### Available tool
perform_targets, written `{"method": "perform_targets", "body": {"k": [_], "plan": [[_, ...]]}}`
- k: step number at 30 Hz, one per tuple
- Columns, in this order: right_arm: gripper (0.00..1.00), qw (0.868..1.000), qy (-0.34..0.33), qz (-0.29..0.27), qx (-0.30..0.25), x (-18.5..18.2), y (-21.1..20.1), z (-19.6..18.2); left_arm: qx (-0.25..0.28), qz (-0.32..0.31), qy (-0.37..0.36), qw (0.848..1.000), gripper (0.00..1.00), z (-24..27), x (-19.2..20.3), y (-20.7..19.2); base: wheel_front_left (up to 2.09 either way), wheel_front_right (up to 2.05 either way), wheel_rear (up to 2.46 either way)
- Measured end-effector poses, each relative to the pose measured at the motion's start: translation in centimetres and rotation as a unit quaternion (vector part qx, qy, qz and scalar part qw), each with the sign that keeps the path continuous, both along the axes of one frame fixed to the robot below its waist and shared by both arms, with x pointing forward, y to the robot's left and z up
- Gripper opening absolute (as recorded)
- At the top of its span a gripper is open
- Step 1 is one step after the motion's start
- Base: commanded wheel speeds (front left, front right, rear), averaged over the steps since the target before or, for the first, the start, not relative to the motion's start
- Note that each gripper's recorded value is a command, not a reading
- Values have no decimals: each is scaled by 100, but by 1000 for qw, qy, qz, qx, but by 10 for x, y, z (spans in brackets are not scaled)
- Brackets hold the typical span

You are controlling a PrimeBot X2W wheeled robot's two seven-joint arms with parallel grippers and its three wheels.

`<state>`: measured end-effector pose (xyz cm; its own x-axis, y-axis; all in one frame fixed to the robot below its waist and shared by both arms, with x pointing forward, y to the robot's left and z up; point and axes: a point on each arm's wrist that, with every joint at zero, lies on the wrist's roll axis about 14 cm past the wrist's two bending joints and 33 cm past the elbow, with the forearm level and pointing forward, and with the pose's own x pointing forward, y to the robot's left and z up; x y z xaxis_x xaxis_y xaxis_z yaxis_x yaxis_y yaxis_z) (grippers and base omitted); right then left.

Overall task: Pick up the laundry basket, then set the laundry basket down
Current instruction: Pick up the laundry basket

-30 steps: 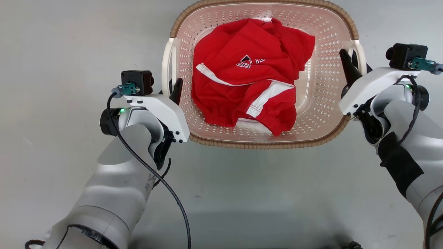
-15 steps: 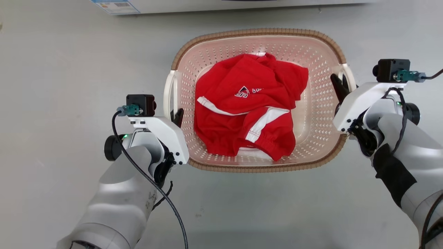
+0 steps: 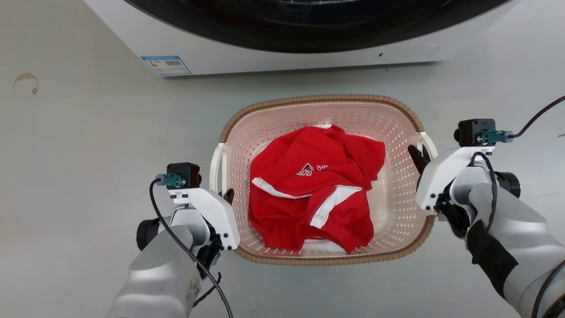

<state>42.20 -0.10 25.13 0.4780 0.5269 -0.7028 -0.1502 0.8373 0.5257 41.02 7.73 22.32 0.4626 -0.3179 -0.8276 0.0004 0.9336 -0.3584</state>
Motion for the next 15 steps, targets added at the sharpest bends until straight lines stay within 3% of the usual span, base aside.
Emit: {"method": "perform_targets", "body": {"k": [15], "plan": [[0, 999, -13, 41, -5, -43, 11, 44, 5, 6, 0, 1000, 0, 41, -41, 10, 0, 0, 0]]}}
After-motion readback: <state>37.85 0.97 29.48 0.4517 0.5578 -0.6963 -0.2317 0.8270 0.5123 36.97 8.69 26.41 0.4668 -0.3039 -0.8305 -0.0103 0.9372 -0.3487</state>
